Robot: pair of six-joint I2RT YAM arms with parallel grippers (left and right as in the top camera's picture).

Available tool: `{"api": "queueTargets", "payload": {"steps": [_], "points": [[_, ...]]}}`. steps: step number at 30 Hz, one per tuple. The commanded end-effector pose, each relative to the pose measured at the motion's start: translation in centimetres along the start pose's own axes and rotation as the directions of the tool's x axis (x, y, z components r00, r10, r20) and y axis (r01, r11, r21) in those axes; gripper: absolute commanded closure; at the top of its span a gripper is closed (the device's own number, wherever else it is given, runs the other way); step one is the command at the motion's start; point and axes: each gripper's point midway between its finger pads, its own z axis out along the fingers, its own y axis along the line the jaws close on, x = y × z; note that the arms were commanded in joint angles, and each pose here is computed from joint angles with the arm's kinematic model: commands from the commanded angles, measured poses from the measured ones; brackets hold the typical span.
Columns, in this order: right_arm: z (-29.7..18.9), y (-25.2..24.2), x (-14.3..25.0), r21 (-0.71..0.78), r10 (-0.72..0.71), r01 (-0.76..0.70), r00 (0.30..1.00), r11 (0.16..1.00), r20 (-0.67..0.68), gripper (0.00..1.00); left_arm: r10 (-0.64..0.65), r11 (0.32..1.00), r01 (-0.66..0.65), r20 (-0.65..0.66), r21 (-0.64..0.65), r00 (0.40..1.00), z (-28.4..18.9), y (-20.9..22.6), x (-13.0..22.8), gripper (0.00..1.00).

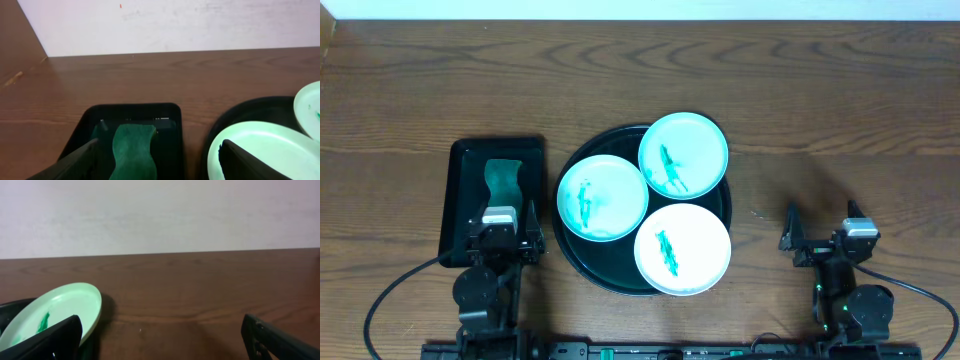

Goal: Clean dirty plates on tray and stack at the side

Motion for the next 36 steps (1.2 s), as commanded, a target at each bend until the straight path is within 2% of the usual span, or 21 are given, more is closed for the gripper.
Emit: {"api": "queueTargets", "payload": {"steps": [1, 12, 22, 30, 36], "points": [[-0.4, 0.1, -2.4, -0.002, -0.030, 0.030, 0.998, 1.000, 0.047, 0.01, 0.022, 1.000, -0.022, 0.040, 0.013, 0.999, -0.4, -0.2, -2.4, 0.26], [0.3, 0.5, -6.2, -0.004, -0.031, 0.031, 0.999, 1.000, -0.010, 0.01, 0.021, 1.000, -0.021, 0.005, 0.017, 1.000, -1.3, -0.1, -3.9, 0.26], [3.6, 3.3, -9.1, -0.139, -0.027, -0.004, 0.976, 0.990, -0.218, 0.01, 0.017, 1.000, -0.016, -0.020, 0.019, 1.000, -4.0, 0.2, -8.8, 0.26], [6.2, 5.6, -9.9, -0.233, -0.027, -0.092, 0.886, 0.968, -0.463, 0.01, 0.002, 0.999, 0.008, -0.244, 0.039, 0.970, -3.7, 0.4, -11.7, 0.25], [7.5, 7.7, -8.8, -0.286, -0.018, -0.222, 0.760, 0.932, -0.649, 0.01, 0.004, 0.996, 0.038, -0.482, 0.077, 0.876, -3.0, 0.0, -13.1, 0.26]]}}
